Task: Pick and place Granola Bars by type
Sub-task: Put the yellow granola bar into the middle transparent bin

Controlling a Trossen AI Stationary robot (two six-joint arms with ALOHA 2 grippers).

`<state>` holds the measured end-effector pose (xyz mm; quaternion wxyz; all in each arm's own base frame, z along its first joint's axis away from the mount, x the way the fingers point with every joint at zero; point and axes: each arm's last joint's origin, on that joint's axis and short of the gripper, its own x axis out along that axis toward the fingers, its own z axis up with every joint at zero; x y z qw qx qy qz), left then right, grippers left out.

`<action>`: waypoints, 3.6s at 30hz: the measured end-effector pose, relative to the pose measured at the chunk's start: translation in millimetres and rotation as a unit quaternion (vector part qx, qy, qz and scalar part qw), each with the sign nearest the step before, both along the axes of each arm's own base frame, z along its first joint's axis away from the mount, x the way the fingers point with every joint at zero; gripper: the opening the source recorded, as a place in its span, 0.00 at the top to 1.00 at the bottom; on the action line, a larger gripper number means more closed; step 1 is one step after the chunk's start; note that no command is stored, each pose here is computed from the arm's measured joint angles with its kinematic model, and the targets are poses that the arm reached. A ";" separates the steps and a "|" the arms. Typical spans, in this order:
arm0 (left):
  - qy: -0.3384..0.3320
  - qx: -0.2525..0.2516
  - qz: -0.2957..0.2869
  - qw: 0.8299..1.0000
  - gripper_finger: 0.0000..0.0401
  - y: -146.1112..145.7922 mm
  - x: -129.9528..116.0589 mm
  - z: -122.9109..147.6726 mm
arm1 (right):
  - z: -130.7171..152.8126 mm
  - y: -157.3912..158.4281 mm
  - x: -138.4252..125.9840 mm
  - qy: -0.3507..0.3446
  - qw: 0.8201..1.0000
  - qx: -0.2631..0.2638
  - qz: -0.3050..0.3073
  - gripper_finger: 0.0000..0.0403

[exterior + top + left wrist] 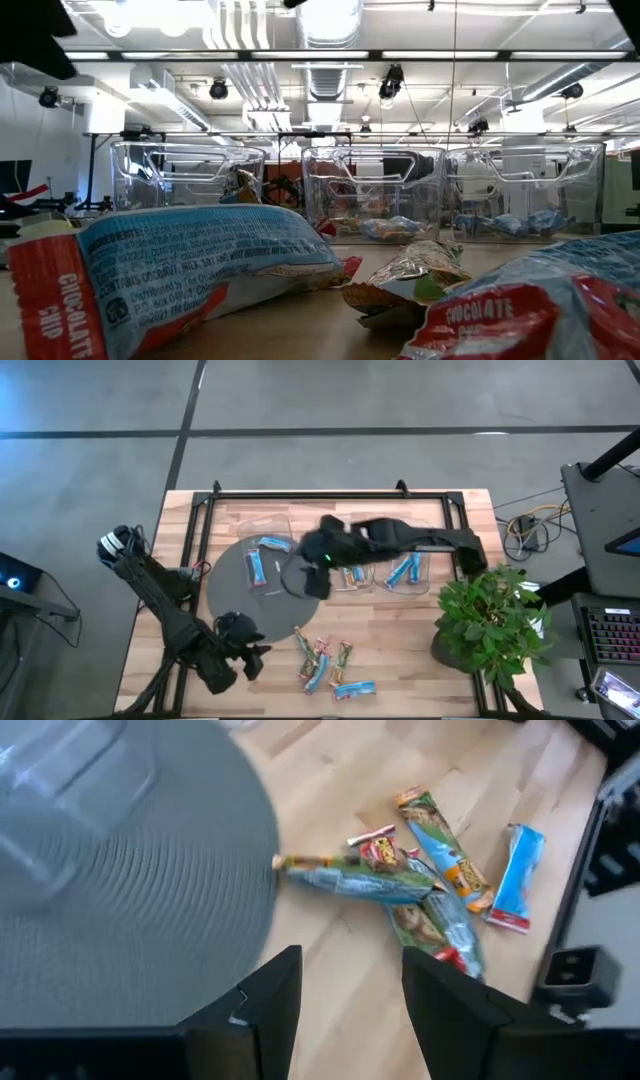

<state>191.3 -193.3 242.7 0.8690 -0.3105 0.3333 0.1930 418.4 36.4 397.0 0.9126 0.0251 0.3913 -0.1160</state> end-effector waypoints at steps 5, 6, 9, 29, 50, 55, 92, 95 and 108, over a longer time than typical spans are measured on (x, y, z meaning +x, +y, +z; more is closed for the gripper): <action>-0.029 0.068 -0.093 0.993 0.61 7.6 19.4 -11.0 | 4.9 33.2 -36.0 0.080 0.997 -0.016 0.006 0.43; -0.037 0.074 -0.118 0.990 0.61 9.9 25.2 -12.6 | 3.0 38.6 -41.6 0.101 0.995 -0.012 0.002 0.43; -0.050 0.091 -0.177 0.979 0.61 21.2 40.7 -16.7 | -2.6 51.7 -55.1 0.153 0.988 -0.007 -0.012 0.43; -0.009 0.275 -0.397 0.876 0.61 63.0 85.5 -44.8 | -29.7 99.7 -77.4 0.207 0.978 -0.003 -0.009 0.43; 0.004 0.213 -0.398 0.892 0.61 56.9 104.7 -46.4 | -34.9 80.5 -131.1 0.178 0.975 -0.022 -0.134 0.43; -0.005 0.204 -0.477 0.855 0.61 50.2 110.0 -48.7 | -46.7 79.0 -130.0 0.204 0.970 -0.011 -0.129 0.43; 0.088 0.272 -0.519 0.806 0.40 65.3 131.8 -86.5 | -50.6 78.2 -129.6 0.205 0.972 -0.036 -0.110 0.43; 0.097 0.270 -0.521 0.804 0.44 65.2 131.4 -89.4 | -50.6 78.1 -129.8 0.206 0.972 -0.036 -0.110 0.43; 0.082 0.247 -0.486 0.834 0.77 66.7 140.1 -61.4 | -41.8 73.8 -136.0 0.184 0.975 -0.065 -0.105 0.43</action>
